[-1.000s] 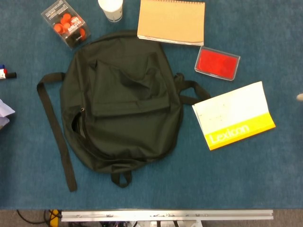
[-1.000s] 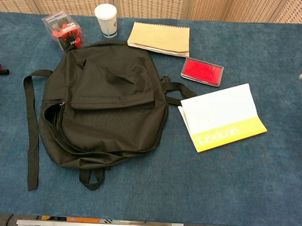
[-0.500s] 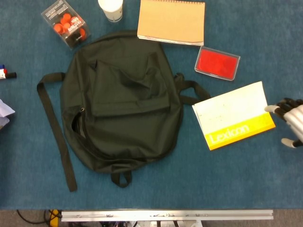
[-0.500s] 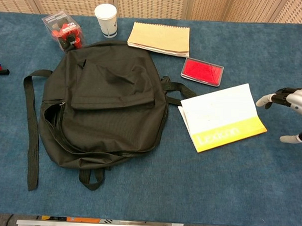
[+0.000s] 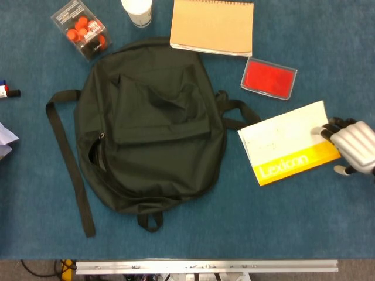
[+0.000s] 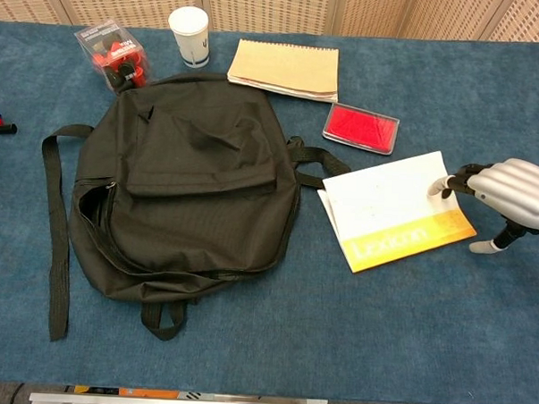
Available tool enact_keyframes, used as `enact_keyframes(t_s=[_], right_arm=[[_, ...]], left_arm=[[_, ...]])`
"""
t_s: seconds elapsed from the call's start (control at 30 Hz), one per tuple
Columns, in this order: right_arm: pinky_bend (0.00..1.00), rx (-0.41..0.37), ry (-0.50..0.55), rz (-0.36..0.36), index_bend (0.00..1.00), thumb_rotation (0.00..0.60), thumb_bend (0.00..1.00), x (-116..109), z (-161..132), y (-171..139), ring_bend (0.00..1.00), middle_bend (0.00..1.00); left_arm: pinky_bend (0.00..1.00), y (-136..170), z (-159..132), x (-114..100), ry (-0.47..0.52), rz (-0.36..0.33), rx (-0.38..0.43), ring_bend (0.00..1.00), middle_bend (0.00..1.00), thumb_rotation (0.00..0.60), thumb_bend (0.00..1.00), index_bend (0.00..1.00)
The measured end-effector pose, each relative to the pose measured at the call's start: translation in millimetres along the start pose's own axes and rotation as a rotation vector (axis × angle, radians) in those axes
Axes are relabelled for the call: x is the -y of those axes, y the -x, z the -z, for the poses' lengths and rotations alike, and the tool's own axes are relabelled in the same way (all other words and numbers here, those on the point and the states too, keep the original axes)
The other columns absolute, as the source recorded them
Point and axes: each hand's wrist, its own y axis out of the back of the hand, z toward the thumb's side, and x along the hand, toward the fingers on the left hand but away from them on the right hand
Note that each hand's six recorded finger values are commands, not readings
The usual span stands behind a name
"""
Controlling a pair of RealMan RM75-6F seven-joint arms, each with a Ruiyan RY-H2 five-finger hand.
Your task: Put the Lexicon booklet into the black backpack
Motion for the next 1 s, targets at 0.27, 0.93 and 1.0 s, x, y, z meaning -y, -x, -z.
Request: enact_keyframes(t_s=[0.27, 0.93, 1.0], right_arm=[[0.33, -0.002, -0.037, -0.002, 0.24, 0.6, 0.09, 2, -1, 10, 0.19, 0.31], [0.33, 0.016, -0.063, 0.039, 0.24, 0.6, 0.07, 11, -1, 19, 0.19, 0.32], [0.34, 0.014, -0.06, 0.043, 0.24, 0.6, 0.1, 11, -1, 19, 0.19, 0.34]], left_arm=[[0.03, 0, 2, 1, -0.003, 0.007, -0.009, 0.19, 0.17, 0.6, 0.22, 0.21], [0.03, 1, 3, 1, 0.015, 0.014, -0.004, 0.19, 0.17, 0.6, 0.22, 0.21], [0.03, 1, 3, 0, 0.02, 0.015, -0.003, 0.19, 0.17, 0.6, 0.22, 0.21]])
